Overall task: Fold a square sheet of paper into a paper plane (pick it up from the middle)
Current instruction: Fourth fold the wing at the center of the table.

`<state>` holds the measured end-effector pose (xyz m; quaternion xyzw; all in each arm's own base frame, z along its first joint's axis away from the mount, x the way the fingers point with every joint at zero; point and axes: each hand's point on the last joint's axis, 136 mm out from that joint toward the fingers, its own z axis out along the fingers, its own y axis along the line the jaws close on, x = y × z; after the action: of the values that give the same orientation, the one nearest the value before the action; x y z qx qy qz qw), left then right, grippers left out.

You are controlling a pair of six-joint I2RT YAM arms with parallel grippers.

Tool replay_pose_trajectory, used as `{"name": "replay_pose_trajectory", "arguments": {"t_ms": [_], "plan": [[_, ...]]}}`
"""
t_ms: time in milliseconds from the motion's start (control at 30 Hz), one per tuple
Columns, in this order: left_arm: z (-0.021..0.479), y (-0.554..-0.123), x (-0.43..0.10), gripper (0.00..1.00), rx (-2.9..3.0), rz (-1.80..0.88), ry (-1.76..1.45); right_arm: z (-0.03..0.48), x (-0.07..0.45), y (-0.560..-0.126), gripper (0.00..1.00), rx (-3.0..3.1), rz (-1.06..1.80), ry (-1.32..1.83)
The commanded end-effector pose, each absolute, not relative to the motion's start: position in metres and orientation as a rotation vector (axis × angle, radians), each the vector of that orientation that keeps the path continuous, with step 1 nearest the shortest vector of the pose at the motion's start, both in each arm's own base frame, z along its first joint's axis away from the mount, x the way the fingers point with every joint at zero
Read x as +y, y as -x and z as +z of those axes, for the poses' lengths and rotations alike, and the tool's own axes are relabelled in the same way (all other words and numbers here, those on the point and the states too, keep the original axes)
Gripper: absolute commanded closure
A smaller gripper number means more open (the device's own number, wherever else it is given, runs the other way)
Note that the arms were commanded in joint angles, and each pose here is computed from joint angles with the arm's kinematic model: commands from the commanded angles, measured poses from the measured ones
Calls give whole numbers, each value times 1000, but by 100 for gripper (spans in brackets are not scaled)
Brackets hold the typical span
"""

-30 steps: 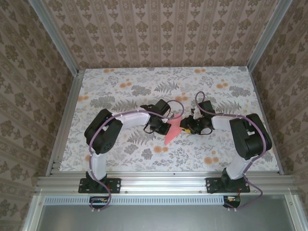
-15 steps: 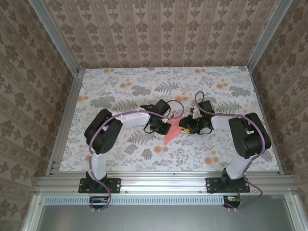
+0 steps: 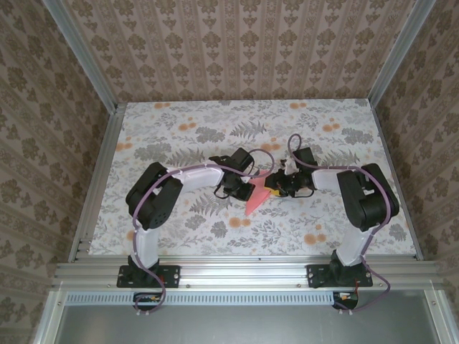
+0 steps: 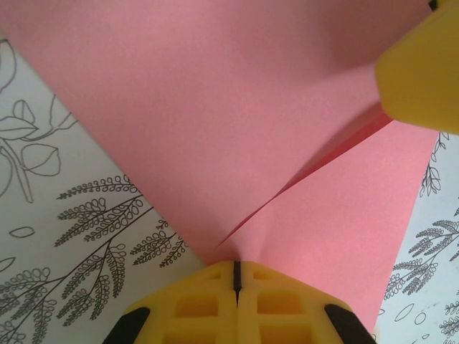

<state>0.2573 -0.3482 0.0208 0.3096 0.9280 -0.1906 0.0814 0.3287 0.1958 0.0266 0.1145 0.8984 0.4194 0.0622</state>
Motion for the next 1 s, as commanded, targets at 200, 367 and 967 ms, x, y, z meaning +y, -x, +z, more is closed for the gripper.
{"name": "replay_pose_trajectory", "arguments": {"t_ms": [200,367,967], "plan": [[12,-249,-337,99,2801,-517,-957,34,206,-338,72,2717,1315,-214],[24,-253,-339,97,2776,-524,-941,38,204,-334,86,2728,1295,-207],[99,-217,-360,58,2582,-372,-951,57,193,-309,96,2621,1188,-484]]}}
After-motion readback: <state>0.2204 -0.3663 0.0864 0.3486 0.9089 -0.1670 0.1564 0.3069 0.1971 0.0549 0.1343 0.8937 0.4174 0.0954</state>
